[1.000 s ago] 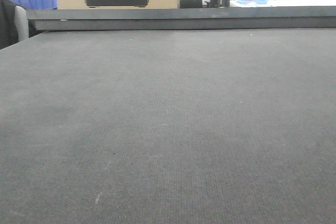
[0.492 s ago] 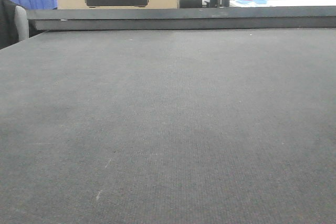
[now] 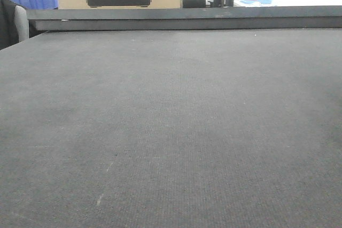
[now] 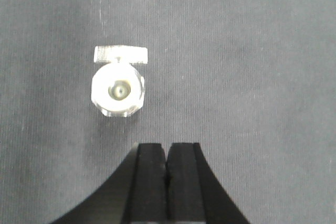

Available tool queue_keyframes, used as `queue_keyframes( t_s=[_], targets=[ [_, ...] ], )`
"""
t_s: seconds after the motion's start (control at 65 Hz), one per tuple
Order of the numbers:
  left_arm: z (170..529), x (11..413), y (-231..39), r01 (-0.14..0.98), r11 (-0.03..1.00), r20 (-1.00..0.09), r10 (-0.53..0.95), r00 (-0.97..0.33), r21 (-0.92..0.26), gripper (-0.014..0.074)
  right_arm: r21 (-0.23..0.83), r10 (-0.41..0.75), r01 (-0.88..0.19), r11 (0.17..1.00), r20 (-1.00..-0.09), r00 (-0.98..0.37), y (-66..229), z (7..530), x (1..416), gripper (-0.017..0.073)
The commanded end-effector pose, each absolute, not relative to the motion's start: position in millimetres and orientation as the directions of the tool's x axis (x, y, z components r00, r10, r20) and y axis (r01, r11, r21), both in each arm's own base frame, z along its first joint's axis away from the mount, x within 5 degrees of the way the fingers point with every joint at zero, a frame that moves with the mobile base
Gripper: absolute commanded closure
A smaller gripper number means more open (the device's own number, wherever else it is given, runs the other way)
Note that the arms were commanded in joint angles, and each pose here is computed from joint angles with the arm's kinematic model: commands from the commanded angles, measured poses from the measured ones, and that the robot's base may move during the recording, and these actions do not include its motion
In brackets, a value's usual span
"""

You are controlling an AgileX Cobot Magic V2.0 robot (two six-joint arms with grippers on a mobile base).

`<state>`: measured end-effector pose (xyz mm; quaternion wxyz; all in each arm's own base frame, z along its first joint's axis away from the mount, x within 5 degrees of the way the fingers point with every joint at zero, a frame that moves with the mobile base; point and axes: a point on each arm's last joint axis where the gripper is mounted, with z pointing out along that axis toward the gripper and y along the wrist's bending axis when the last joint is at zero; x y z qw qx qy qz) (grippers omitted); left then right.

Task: Place valve from conveyor to right shelf box
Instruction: 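Close the left and right grippers around the valve bodies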

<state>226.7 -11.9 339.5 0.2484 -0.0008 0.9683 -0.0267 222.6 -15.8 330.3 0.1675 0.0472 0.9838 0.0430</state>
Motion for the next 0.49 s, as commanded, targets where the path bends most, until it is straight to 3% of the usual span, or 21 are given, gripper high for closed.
queue_keyframes(
  t_s=[0.0, 0.077, 0.138, 0.262, 0.369, 0.477],
  targets=[
    [343, 230, -14, 0.009, 0.998, -0.495, -0.027, -0.869, -0.07, 0.0704, 0.078, 0.098, 0.078, 0.994, -0.297, -0.95, -20, 326, 230, 0.0721],
    [343, 230, -14, 0.009, 0.997, -0.495, -0.03, -0.869, -0.077, 0.0704, 0.059, 0.092, 0.079, 0.995, -0.268, -0.959, -22, 319, 235, 0.069],
    [343, 230, -14, 0.009, 0.997, -0.495, -0.03, -0.869, -0.077, 0.0704, 0.038, 0.085, 0.078, 0.996, -0.253, -0.964, -24, 316, 238, 0.0582],
    [343, 230, -14, 0.009, 0.997, -0.495, -0.03, -0.869, -0.077, 0.0704, 0.027, 0.081, 0.077, 0.997, -0.251, -0.965, -26, 314, 240, 0.0234],
    [343, 230, -15, 0.009, 0.996, -0.494, -0.034, -0.869, -0.085, 0.0704, 0.027, 0.084, 0.079, 0.996, -0.253, -0.964, -26, 311, 242, -0.0013],
    [343, 230, -15, 0.009, 0.996, -0.494, -0.036, -0.869, -0.087, 0.0704, 0.033, 0.09, 0.085, 0.996, -0.237, -0.967, -26, 295, 248, -0.001]
  ],
)
